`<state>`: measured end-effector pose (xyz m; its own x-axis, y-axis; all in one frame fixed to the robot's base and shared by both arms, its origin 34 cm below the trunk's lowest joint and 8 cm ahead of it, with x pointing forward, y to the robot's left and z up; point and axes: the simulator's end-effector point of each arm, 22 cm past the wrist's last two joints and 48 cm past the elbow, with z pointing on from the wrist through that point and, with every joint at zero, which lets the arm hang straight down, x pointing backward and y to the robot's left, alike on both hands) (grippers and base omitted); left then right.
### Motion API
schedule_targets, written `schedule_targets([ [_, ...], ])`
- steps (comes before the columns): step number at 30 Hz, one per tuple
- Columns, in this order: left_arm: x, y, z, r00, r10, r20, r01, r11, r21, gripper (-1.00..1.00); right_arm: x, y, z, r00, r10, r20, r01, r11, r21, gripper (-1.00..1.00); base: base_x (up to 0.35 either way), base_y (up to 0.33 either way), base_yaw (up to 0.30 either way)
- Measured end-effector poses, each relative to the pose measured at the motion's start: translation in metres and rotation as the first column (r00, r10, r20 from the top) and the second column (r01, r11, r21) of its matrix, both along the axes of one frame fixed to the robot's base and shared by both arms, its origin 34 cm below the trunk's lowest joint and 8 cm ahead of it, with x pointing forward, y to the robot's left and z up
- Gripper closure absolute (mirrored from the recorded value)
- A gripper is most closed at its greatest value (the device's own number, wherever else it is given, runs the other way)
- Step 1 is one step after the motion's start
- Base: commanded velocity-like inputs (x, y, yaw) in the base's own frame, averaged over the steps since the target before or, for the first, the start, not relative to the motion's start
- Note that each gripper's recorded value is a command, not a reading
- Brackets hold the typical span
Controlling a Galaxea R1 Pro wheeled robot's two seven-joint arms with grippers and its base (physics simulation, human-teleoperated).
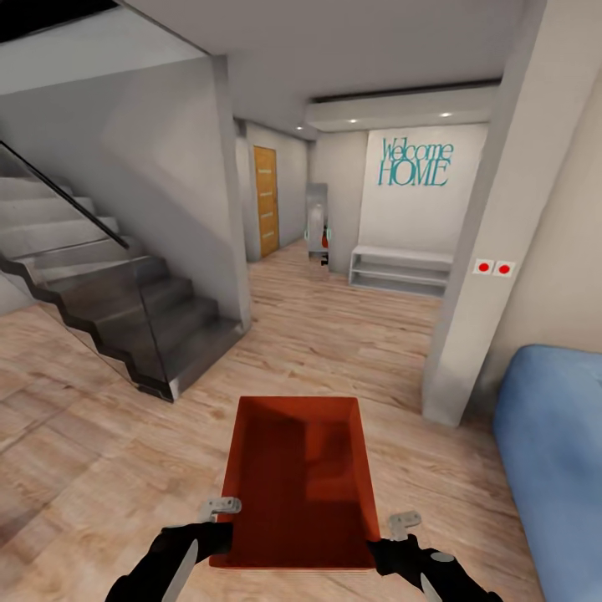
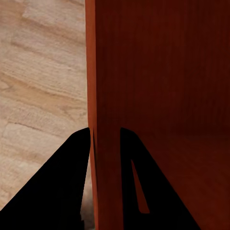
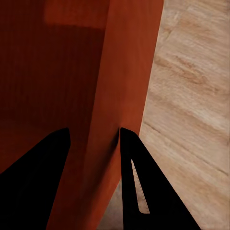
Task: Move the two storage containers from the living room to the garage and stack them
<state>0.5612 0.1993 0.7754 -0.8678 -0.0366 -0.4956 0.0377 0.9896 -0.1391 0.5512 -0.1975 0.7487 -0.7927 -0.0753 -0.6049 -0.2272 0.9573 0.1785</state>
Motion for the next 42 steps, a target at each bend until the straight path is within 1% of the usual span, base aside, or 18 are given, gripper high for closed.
schedule_targets([
  [17, -0.0003, -0.0002, -0.0003, 1.0, 0.0, -0.001, 0.0, 1.0, 0.0, 1.0, -0.0002, -0.0002, -0.0002, 1.0, 0.001, -0.001, -0.001, 1.0, 0.0, 1.0, 0.326, -0.013, 0.0],
  [42, -0.0004, -0.0005, -0.0005, 1.0, 0.0, -0.001, 0.0, 1.0, -0.001, 1.0, -0.0004, -0.0005, -0.0003, 1.0, 0.001, 0.0, -0.001, 1.0, -0.001, 1.0, 0.326, -0.134, 0.0],
])
